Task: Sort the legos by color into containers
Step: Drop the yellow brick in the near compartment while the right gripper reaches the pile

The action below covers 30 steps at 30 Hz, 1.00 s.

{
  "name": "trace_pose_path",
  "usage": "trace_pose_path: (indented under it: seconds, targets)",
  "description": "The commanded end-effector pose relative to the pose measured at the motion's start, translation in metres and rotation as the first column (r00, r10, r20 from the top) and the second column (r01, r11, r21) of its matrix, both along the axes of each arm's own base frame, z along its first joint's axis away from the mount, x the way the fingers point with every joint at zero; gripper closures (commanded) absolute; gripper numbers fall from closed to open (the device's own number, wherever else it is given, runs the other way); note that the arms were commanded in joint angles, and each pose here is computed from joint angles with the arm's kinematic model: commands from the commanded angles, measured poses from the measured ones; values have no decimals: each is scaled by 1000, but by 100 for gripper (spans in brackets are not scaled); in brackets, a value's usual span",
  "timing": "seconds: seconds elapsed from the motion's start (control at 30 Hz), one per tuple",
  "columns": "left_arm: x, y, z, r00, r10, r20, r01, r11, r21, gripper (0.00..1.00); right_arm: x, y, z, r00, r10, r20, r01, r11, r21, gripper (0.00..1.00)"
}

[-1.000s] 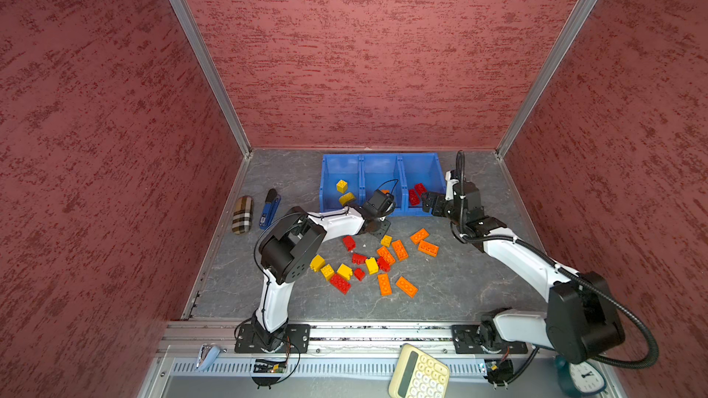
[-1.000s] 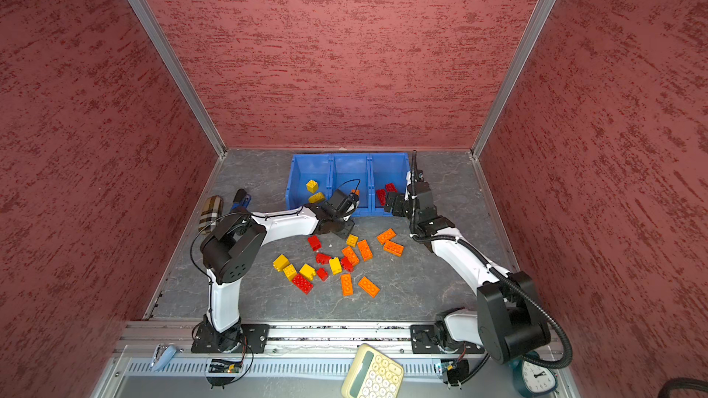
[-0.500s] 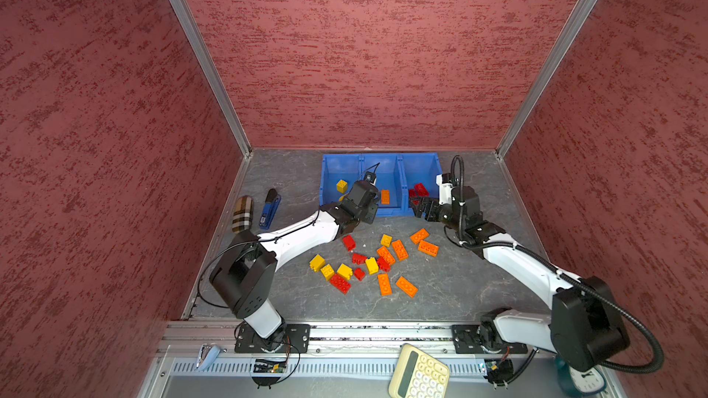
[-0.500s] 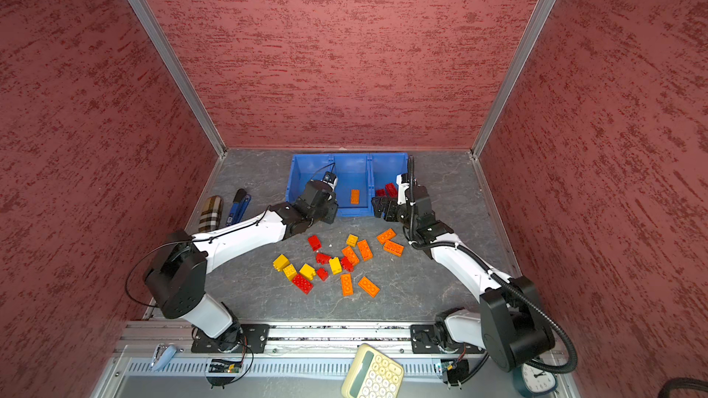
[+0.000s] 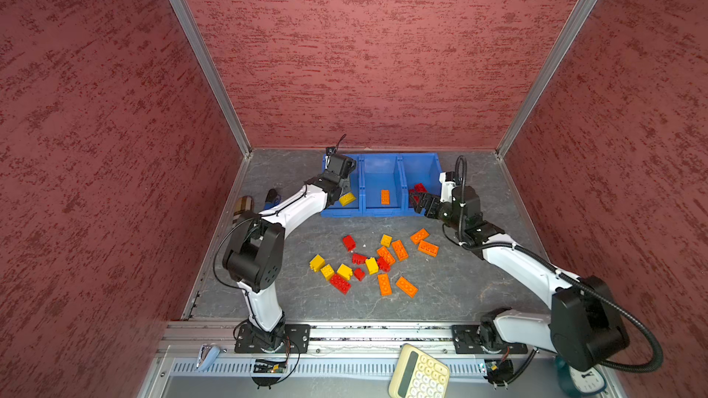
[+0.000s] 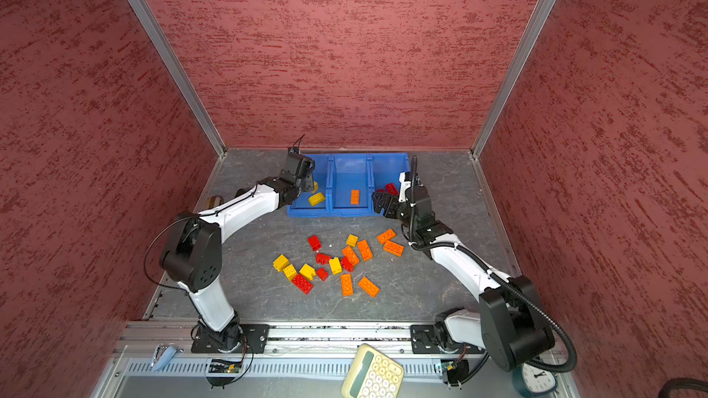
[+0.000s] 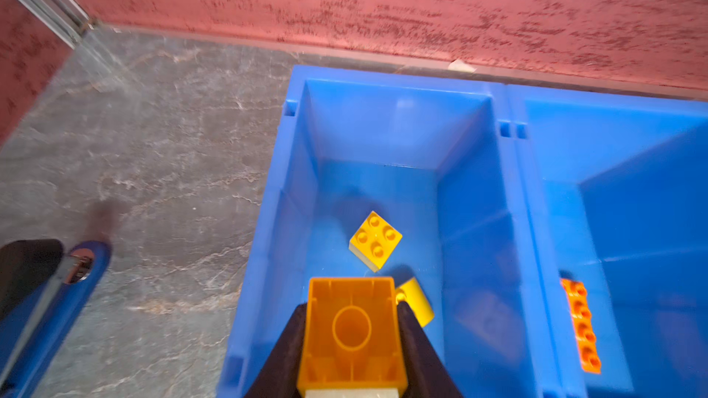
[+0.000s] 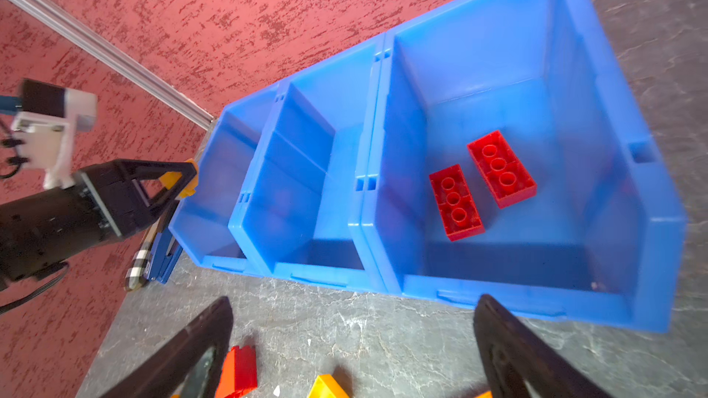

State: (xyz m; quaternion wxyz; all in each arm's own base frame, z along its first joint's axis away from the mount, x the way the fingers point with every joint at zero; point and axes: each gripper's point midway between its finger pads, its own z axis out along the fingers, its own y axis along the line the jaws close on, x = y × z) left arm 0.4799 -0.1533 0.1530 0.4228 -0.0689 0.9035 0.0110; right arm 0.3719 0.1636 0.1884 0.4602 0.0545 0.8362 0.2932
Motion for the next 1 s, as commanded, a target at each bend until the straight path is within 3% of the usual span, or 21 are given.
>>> trace_pose_path:
  seconds: [0.0, 0.27, 0.63, 0.77, 0.97]
  targets:
    - [6, -1, -16, 997, 18, -70, -19, 1000, -22, 68, -1, -6, 12, 998, -45, 49, 44, 999, 20, 1]
    - [14, -6, -25, 995, 42, -93, -45, 999, -27, 48, -14, -23, -10, 992, -126, -19, 126, 992, 10, 1]
    - [1, -27, 7, 1000, -22, -8, 21, 997, -73, 12, -50, -8, -49, 980, -26, -196, 20, 999, -32, 1]
    - [-7, -36, 24, 997, -55, 63, 61, 992, -107, 1, -65, 6, -59, 967, -30, -251, -2, 992, -126, 1]
    - [-23, -39, 44, 986, -85, 146, 104, 986, -129, 1, -89, 36, -82, 945, 49, -324, -154, 938, -309, 1]
